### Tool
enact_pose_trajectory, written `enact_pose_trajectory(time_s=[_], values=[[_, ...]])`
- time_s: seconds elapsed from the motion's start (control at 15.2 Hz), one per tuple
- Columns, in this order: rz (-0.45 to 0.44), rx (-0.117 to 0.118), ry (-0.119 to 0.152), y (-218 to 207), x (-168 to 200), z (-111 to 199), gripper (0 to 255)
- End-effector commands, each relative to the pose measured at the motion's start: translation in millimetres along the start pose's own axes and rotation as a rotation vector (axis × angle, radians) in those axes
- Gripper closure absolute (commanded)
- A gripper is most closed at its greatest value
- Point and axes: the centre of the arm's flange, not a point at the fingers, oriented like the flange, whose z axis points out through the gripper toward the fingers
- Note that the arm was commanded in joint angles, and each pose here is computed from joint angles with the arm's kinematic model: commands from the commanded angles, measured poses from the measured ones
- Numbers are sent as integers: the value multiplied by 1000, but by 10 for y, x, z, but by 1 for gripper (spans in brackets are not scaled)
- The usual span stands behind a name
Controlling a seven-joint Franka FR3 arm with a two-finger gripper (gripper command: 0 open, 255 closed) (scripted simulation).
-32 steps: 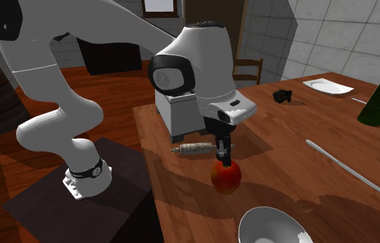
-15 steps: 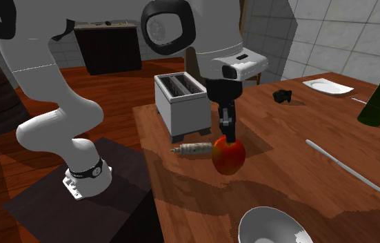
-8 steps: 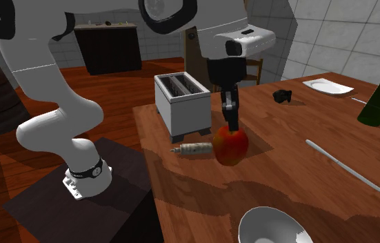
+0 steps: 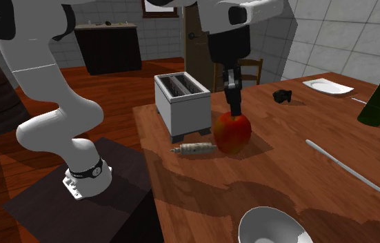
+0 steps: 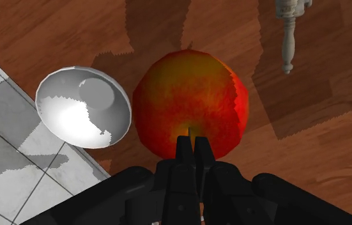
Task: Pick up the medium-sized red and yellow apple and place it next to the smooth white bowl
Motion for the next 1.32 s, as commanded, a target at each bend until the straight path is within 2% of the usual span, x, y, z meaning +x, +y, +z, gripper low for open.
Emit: enact_pose_trajectory(time_s=[0.0,0.13,1.25], values=[[0,0,0,2,27,-99,255],[0,0,0,3,49,-186,255],[0,0,0,2230,321,-135,255]])
